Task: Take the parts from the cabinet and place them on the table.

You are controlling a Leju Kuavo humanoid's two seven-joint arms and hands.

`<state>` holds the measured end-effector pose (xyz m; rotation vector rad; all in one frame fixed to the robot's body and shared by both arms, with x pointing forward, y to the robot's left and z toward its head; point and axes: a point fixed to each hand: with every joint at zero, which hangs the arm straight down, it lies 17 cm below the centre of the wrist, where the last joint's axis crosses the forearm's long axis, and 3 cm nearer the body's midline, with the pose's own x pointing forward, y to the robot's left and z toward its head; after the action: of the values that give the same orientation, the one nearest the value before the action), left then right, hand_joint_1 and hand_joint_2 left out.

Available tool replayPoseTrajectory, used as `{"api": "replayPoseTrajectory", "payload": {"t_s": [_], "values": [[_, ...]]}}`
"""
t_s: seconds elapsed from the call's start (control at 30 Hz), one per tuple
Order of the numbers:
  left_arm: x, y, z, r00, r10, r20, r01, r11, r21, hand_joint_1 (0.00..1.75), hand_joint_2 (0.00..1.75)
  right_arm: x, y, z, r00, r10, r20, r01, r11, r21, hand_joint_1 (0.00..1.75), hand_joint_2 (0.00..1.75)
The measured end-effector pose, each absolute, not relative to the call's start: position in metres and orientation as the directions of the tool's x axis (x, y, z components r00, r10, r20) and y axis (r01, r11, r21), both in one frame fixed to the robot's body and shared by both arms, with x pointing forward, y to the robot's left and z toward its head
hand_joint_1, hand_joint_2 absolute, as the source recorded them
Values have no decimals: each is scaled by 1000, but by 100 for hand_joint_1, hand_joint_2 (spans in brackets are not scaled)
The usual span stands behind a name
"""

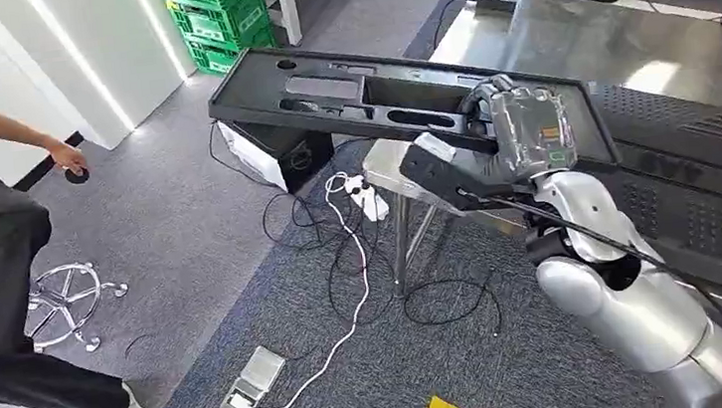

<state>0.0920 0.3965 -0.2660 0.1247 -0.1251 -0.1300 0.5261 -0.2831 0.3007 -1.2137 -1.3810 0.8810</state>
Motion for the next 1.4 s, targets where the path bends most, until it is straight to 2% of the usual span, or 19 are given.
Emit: {"api": "replayPoseTrajectory", "payload": {"t_s": [1.4], "values": [[88, 399, -266, 983, -154, 96, 140, 980, 141, 0, 175, 535, -292, 295, 93, 969, 231, 216, 206, -954, 175, 175]]}}
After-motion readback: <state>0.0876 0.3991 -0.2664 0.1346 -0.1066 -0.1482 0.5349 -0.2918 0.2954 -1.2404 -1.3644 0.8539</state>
